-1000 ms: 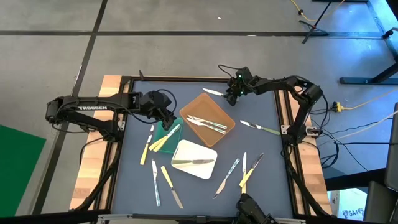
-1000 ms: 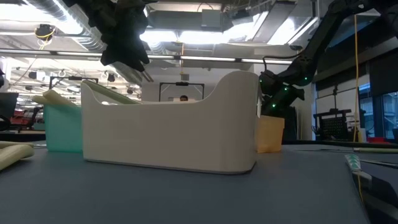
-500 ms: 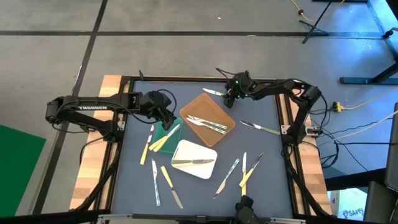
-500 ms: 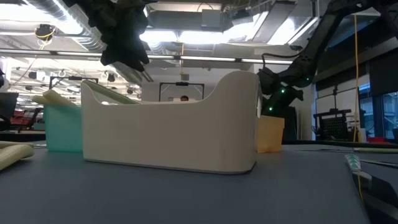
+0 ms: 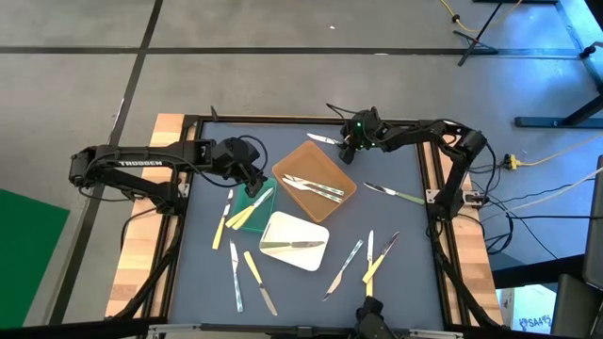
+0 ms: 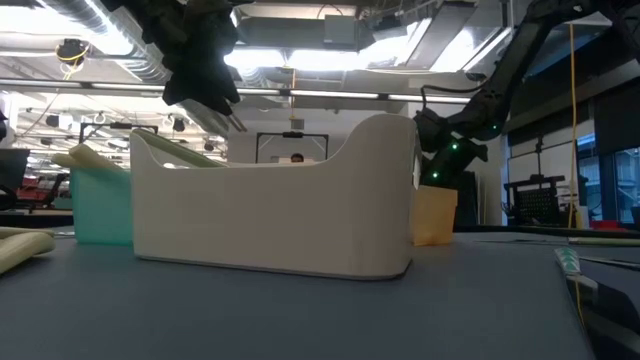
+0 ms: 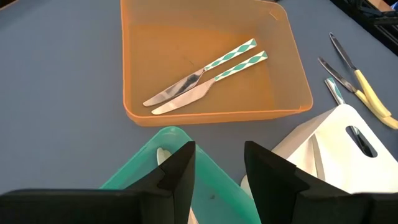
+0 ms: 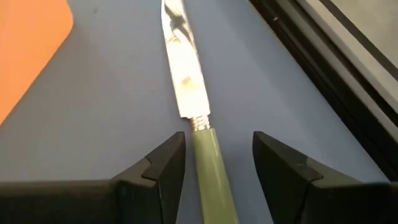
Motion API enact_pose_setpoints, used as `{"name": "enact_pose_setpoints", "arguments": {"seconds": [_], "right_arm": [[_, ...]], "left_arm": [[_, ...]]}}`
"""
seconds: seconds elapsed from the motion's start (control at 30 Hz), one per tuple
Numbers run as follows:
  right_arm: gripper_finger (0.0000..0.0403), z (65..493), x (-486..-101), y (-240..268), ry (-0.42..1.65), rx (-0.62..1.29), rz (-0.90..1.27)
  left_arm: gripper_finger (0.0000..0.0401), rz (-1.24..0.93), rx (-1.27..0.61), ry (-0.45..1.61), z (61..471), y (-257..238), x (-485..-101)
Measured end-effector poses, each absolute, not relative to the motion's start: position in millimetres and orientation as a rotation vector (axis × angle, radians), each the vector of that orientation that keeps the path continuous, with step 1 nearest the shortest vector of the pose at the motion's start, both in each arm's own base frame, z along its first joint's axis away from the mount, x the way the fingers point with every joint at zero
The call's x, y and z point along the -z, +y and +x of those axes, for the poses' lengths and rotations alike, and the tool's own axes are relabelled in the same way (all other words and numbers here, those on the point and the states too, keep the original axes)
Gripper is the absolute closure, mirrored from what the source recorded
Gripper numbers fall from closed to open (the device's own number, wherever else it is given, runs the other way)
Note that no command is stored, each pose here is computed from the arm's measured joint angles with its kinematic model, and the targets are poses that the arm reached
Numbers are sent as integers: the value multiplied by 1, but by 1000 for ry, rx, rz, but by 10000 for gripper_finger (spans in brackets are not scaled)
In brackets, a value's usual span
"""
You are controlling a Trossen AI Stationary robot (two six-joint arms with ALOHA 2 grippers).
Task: Sort silverware by color (type)
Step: Put the green table knife into the white bin
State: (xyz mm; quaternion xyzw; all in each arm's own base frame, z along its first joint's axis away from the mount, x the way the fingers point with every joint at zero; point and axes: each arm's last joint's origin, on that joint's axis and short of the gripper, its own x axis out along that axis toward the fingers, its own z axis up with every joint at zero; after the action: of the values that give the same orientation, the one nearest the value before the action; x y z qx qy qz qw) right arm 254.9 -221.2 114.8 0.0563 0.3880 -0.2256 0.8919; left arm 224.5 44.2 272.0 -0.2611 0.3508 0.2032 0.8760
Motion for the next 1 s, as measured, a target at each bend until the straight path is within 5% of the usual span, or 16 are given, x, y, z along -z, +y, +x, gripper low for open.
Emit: {"name": "enact_pose_setpoints", "arguments": {"seconds": [0.37,1.0], "right_arm": [[236,254,-114,-220,825,429,74],[391,254,-116,-221,844,423,-12]], "left_arm": [[269,-544,-424,732,225,44,-272],[269,-542,-423,731,225,44,-272]]}}
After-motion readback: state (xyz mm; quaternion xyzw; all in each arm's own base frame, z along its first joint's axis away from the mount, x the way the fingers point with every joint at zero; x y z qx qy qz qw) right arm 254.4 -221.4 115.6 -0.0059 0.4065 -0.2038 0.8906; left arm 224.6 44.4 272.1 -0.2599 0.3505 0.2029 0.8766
